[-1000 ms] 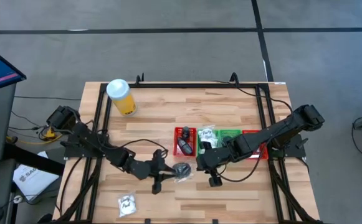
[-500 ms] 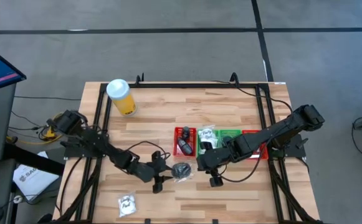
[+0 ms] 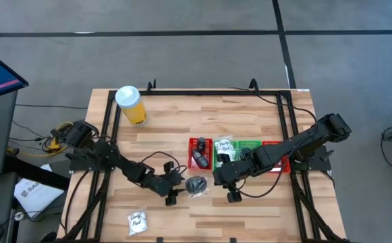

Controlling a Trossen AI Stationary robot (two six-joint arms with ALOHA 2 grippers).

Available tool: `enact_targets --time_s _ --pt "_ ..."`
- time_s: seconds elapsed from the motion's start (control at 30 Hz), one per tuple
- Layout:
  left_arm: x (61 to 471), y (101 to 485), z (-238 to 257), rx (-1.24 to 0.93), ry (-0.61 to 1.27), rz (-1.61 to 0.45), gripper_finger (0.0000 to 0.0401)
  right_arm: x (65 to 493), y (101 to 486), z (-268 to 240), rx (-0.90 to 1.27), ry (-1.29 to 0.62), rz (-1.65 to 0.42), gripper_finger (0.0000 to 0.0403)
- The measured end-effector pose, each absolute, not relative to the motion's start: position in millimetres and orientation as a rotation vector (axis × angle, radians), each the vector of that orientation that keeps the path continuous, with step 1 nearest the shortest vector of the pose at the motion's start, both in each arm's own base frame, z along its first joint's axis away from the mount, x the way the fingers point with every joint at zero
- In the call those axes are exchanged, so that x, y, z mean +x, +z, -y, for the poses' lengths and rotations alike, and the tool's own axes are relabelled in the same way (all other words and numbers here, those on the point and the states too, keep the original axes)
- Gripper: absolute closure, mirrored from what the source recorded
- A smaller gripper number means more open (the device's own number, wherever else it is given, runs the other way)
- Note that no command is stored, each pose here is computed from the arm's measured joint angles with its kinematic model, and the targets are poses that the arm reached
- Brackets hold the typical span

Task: Pick & Place Travel size toiletries
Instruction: Put the black hairbrush into the right green bin

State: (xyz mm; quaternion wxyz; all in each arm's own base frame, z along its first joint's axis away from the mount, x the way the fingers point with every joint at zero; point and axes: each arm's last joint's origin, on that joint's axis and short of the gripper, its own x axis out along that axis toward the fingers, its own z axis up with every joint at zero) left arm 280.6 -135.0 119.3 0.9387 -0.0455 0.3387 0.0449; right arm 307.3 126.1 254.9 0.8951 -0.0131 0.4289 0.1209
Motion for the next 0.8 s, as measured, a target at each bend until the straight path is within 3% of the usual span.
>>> enact_targets --time_s 0.4,0.8 --pt "273 107 120 -0.076 0.136 -0.74 0.0148 307 255 -126 -0.028 0.25 -0.892 0.0395" --pt "274 99 119 -0.048 0.117 -0.773 0.0147 307 255 -126 -0.028 0.25 -0.892 0.0395"
